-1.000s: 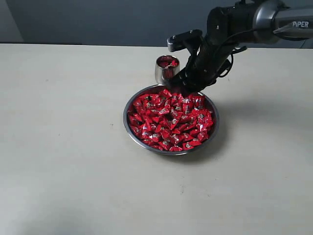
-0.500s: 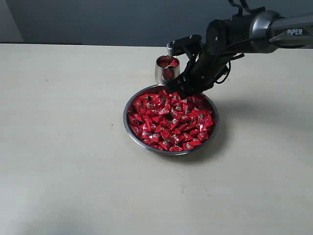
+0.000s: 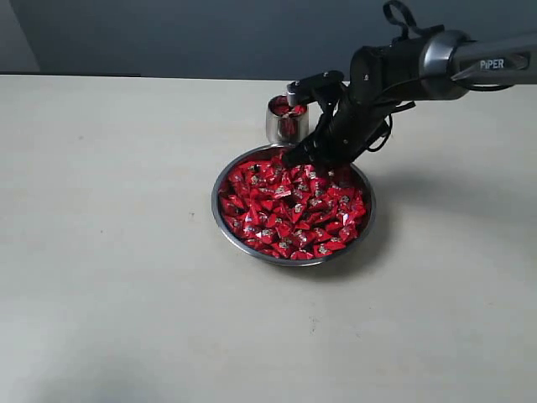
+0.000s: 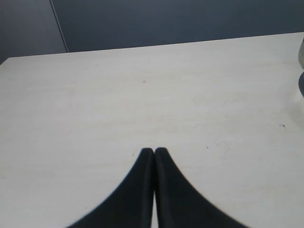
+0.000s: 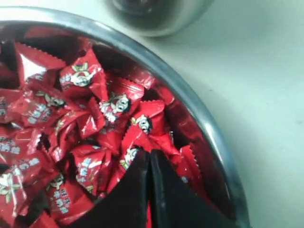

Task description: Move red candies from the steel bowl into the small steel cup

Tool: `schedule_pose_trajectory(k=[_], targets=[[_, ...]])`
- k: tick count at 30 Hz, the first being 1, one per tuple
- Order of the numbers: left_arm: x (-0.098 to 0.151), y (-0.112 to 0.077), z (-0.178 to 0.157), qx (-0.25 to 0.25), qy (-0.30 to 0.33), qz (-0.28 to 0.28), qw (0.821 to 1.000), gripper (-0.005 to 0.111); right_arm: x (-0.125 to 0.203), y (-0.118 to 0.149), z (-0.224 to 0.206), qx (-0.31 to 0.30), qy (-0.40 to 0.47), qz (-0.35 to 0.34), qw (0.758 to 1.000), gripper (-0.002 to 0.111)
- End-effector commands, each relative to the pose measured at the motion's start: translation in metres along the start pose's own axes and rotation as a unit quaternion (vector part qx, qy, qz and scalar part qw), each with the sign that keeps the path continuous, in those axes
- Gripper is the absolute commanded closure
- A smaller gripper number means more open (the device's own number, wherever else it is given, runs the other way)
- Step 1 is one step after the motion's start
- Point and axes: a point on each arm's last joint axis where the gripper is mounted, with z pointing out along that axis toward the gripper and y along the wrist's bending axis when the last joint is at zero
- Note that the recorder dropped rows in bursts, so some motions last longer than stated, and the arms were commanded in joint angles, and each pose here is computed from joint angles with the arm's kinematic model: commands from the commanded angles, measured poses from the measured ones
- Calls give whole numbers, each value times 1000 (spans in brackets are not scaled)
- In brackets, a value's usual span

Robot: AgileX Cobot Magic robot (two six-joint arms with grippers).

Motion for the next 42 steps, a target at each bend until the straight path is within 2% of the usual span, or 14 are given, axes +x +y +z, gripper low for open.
schedule_pose_trajectory(k=[1, 7, 9, 11, 14, 16, 17, 24, 26, 27, 28, 38, 42], targets=[[-3, 0, -1, 3, -9, 1, 1000, 106, -5, 0, -17, 3, -18, -3, 1000, 108], [-3, 0, -1, 3, -9, 1, 1000, 106, -5, 1, -29, 0, -9, -4, 1000, 108], [-3, 0, -1, 3, -9, 1, 1000, 106, -3, 1, -28, -1, -1, -4, 1000, 105], [-3, 0, -1, 3, -9, 1, 1000, 106, -2, 1, -25, -3, 3, -2, 1000, 95], [-3, 0, -1, 3, -9, 1, 1000, 106, -1, 1, -20, -3, 6, -2, 1000, 72], [-3, 0, -1, 3, -9, 1, 1000, 106, -1, 1, -16, -3, 4, 0, 1000, 62], [-3, 0, -1, 3, -9, 1, 1000, 106, 0, 1, -13, -4, 6, 2, 1000, 60], [-3, 0, -1, 3, -9, 1, 1000, 106, 4, 0, 8, -6, 7, 10, 1000, 69], [-3, 0, -1, 3, -9, 1, 1000, 106, 4, 0, 9, -7, 6, 12, 1000, 84], [-3, 0, -1, 3, -9, 1, 1000, 106, 4, 0, 9, -7, 6, 12, 1000, 103], [-3, 0, -1, 3, -9, 1, 1000, 106, 4, 0, 9, -7, 6, 12, 1000, 108], [-3, 0, -1, 3, -9, 1, 1000, 106, -17, 4, -63, -6, -65, 8, 998, 108], [-3, 0, -1, 3, -9, 1, 1000, 106, -13, 11, -62, -23, -46, 7, 999, 108]])
